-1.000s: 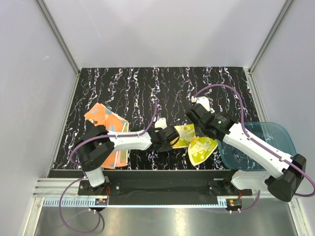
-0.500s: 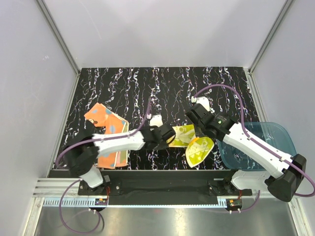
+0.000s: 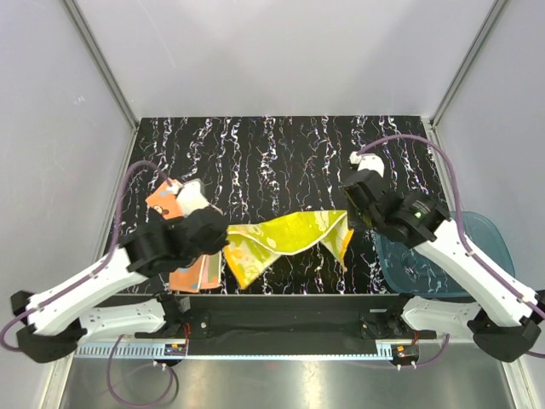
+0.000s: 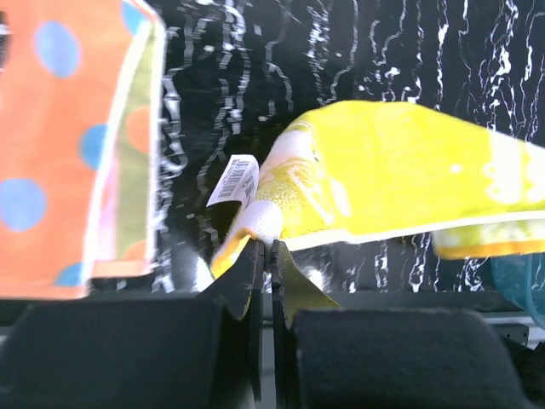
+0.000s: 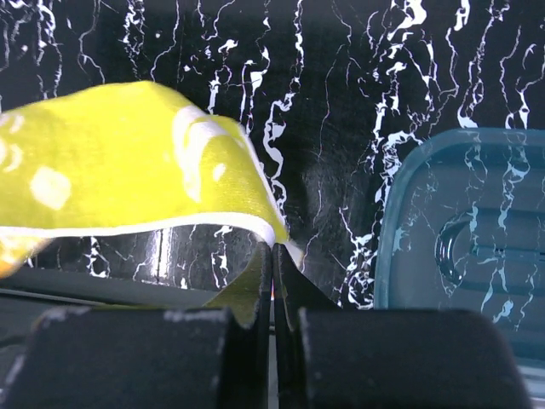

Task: Roll the towels
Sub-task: Flatten the towel

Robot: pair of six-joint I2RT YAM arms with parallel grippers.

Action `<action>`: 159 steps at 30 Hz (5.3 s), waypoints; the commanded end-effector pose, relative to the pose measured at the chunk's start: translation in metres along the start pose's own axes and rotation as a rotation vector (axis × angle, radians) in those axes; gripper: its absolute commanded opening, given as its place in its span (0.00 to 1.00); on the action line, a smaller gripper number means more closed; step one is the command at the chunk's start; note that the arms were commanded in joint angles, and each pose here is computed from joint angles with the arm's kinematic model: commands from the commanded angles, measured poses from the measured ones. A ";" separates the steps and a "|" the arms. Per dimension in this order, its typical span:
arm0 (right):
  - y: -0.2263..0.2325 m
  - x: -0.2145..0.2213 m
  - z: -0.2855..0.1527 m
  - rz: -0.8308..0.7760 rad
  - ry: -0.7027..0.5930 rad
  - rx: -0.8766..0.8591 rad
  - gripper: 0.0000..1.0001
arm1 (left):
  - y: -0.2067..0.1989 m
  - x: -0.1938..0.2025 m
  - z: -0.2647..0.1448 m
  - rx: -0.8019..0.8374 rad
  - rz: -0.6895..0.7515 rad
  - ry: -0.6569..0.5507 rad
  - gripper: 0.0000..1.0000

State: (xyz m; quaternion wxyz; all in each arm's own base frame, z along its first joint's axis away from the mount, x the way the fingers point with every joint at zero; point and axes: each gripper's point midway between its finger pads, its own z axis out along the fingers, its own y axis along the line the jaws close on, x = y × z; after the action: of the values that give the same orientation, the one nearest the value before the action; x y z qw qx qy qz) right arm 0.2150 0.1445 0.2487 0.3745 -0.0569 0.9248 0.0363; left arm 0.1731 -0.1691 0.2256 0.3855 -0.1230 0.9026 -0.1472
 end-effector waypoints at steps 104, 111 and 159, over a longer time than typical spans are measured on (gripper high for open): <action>-0.055 -0.072 0.129 0.281 0.108 -0.035 0.96 | 0.231 -0.066 0.221 -0.345 -0.473 0.237 0.76; -0.054 -0.071 0.127 0.274 0.095 -0.042 0.97 | 0.240 -0.134 0.199 -0.449 -0.334 0.123 0.76; -0.063 -0.029 0.118 0.321 0.127 0.000 0.95 | 0.123 0.000 0.251 -0.223 -0.143 0.296 0.58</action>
State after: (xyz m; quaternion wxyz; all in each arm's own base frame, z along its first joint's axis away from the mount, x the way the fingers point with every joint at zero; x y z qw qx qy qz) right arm 0.3178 0.0961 0.1785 0.2937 0.0868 0.9479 0.0879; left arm 0.3369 -0.0991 0.0222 0.2102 -0.2114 0.9494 -0.0988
